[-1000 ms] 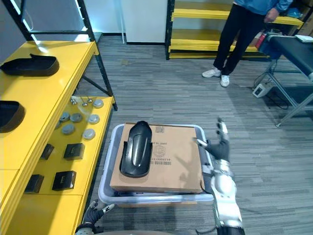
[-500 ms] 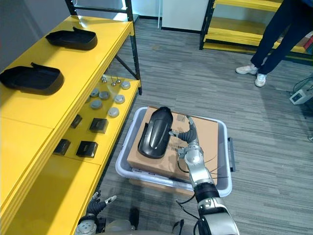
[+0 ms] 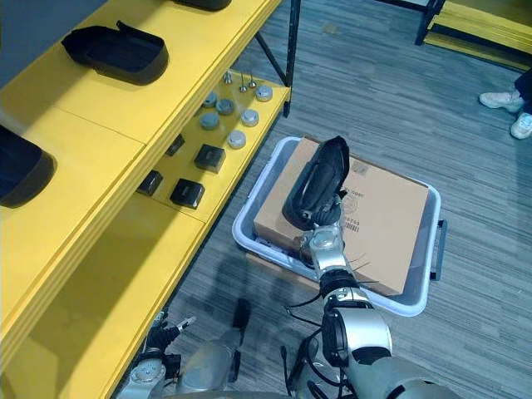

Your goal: Walk over and take plastic housings, then place them on the shelf

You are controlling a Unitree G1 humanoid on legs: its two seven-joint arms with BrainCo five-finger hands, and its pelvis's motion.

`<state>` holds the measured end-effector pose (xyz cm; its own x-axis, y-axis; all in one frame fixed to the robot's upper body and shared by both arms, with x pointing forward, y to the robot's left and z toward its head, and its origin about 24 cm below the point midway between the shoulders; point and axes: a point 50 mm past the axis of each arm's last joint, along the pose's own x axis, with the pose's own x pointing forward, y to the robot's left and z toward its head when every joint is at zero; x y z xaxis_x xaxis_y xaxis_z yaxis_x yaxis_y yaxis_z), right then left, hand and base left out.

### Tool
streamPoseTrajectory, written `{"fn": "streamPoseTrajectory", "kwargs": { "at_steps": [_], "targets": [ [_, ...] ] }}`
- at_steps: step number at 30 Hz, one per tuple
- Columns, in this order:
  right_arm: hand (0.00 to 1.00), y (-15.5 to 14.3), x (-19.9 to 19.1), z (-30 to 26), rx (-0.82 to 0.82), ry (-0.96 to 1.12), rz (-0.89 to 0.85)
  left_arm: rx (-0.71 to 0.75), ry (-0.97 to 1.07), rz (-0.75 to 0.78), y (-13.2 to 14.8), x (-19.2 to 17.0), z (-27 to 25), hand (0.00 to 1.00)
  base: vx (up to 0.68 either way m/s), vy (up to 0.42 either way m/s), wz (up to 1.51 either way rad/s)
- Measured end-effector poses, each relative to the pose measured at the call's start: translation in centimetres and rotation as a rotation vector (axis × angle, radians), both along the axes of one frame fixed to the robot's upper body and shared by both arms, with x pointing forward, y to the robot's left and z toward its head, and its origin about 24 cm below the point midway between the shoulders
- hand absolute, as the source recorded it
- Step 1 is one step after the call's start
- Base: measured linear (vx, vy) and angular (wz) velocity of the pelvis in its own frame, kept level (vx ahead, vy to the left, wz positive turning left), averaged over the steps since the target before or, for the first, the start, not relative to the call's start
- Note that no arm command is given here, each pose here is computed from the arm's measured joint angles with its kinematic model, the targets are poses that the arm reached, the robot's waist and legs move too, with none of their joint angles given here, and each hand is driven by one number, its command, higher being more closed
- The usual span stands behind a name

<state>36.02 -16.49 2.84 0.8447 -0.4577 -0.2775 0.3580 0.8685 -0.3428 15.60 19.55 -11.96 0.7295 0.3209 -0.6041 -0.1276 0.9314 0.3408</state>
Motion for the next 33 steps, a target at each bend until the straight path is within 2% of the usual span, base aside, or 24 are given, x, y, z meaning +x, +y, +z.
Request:
{"fn": "streamPoseTrajectory", "kwargs": {
  "at_steps": [7,14,33],
  "targets": [
    [0.00,0.5,0.9,1.5,-0.016,-0.053,0.003,-0.031,-0.033,-0.022,-1.6,1.3,0.3,0.00,0.04,-0.062,-0.01],
    [0.00,1.0,0.9,1.9,-0.034,-0.090,0.022,-0.034,-0.038,-0.032,-1.9,1.5,0.4,0.00,0.00,-0.004,-0.01],
    [0.00,0.6,-2.7,2.1,-0.162,-0.254,-0.054,-0.038,-0.027,-0.034,-2.0,1.1,0.2,0.00,0.01,-0.008,0.03]
  ]
}}
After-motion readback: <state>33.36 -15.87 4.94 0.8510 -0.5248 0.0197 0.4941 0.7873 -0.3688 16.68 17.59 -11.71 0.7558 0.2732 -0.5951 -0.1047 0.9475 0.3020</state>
